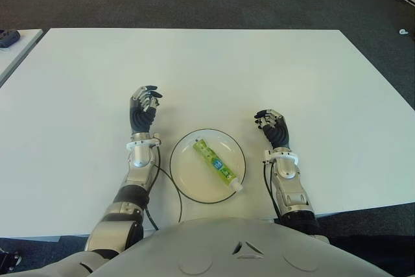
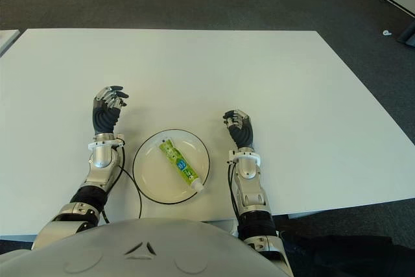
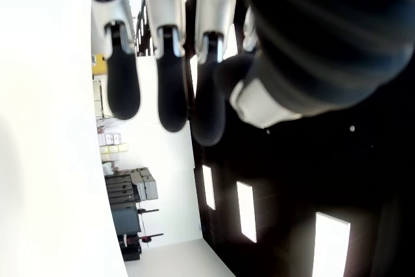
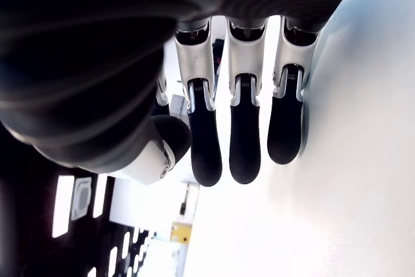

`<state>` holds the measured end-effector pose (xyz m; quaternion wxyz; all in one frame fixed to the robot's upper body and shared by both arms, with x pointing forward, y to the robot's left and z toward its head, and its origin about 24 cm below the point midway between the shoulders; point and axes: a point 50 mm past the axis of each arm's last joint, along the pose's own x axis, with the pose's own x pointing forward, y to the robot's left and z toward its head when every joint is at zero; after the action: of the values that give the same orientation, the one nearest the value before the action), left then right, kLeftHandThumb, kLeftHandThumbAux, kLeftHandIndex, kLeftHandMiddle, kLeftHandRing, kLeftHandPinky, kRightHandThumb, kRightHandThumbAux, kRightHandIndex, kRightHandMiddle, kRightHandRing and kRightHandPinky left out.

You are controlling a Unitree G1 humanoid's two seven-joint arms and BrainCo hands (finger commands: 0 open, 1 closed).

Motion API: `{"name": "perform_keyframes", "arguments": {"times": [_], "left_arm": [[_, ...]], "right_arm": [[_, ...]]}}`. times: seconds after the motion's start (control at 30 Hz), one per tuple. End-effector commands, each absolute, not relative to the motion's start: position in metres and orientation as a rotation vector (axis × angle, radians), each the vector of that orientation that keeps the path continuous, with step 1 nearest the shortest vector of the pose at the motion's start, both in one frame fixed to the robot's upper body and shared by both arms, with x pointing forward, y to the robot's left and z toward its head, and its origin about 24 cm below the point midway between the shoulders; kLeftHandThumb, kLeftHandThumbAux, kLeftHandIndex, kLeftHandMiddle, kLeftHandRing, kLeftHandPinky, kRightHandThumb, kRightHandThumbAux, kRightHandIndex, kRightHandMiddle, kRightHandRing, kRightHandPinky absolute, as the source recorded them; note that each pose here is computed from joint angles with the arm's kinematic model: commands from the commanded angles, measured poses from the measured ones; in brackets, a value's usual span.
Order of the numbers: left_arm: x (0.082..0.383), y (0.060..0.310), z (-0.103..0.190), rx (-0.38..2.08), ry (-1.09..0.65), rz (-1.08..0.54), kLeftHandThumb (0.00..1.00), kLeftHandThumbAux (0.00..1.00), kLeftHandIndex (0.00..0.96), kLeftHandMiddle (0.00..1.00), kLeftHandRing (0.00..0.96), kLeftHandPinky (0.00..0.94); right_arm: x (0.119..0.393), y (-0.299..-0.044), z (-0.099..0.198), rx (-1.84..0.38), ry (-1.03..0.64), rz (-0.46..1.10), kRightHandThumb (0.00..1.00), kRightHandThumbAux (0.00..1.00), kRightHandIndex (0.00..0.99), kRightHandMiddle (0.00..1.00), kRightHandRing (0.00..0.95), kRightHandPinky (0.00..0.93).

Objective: Put the toothpaste on the table into the plate.

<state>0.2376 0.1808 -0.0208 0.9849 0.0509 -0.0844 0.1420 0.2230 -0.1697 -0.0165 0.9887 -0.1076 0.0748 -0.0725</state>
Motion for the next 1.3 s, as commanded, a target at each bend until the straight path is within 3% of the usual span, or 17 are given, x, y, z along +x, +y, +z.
{"name": "perform_keyframes", "arguments": {"times": [0.03,0.7,1.3], "left_arm": [[0.228,0.183,-0.036,0.128,-0.079,0.303,0.707,0.717,0.437,0.724,0.711,0.712],[0.218,0.188,-0.044,0.192,-0.006,0.303,0.706,0.718,0.439,0.739,0.717,0.714],[0.212,0.189,-0.052,0.29,0.138,0.198,0.706,0.719,0.438,0.72,0.711,0.693]], "right_arm": [[0.226,-0.171,-0.017,-0.212,0.156,-0.143,0.713,0.732,0.424,0.476,0.47,0.483],[0.228,-0.171,-0.016,-0.219,0.163,-0.138,0.712,0.732,0.424,0.473,0.464,0.479],[0.229,-0.171,-0.015,-0.218,0.158,-0.13,0.711,0.731,0.424,0.477,0.472,0.488]]}}
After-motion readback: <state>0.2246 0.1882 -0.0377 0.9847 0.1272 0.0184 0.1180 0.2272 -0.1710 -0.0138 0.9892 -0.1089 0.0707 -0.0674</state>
